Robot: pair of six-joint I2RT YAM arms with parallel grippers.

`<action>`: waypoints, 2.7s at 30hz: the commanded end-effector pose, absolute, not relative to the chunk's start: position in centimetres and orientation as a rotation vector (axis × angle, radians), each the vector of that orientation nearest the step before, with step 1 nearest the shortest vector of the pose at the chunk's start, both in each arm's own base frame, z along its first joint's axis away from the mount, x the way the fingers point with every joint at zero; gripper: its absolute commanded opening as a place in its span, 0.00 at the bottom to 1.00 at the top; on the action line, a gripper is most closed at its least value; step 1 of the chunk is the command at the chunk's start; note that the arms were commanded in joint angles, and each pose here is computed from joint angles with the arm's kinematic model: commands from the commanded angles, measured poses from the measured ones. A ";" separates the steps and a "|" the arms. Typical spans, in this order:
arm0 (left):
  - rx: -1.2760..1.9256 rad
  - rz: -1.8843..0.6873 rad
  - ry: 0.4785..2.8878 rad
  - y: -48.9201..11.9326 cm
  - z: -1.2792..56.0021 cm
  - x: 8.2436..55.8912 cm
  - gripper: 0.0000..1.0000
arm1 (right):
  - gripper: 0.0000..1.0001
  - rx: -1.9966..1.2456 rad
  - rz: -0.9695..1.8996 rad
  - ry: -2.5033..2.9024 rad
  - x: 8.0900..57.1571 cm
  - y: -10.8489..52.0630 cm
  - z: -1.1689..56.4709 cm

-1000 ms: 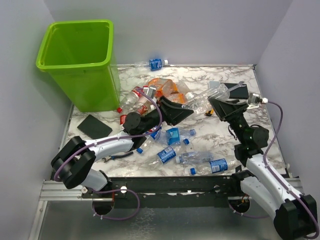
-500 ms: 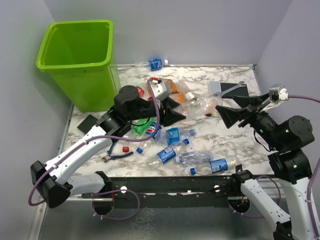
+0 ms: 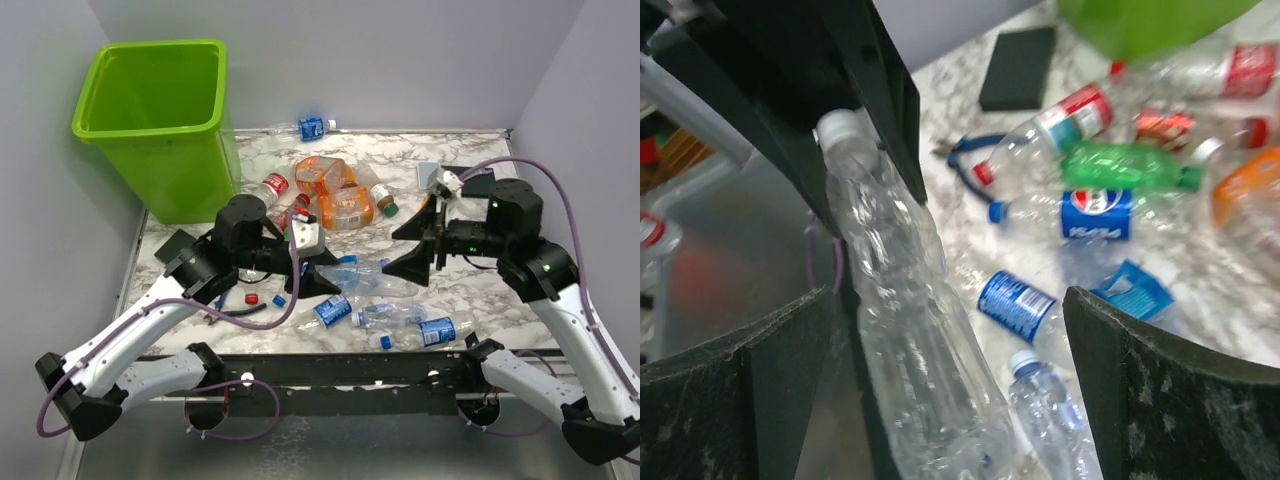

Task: Put the plastic bottles in the bin
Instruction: Place the plastic bottle in the trash bin.

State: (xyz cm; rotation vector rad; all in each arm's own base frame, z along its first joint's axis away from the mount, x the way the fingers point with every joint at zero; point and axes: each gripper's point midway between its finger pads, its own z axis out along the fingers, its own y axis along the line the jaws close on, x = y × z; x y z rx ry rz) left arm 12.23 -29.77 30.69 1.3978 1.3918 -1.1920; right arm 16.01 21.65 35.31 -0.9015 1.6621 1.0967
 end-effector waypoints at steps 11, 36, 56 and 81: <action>1.511 -1.078 1.239 -29.6 31.2 12.6 0.00 | 0.90 -1.237 1.288 1.800 12.2 26.9 28.6; 0.670 -0.941 1.079 -26.9 42.5 19.2 0.99 | 0.25 -0.723 1.040 1.467 16.9 24.9 34.1; 0.585 -1.698 1.026 -32.5 45.9 15.4 0.90 | 0.22 -0.405 1.373 1.071 15.4 24.3 38.6; 0.582 -1.554 1.060 -34.6 43.9 17.1 0.23 | 0.98 -0.457 1.296 1.307 16.3 25.1 37.4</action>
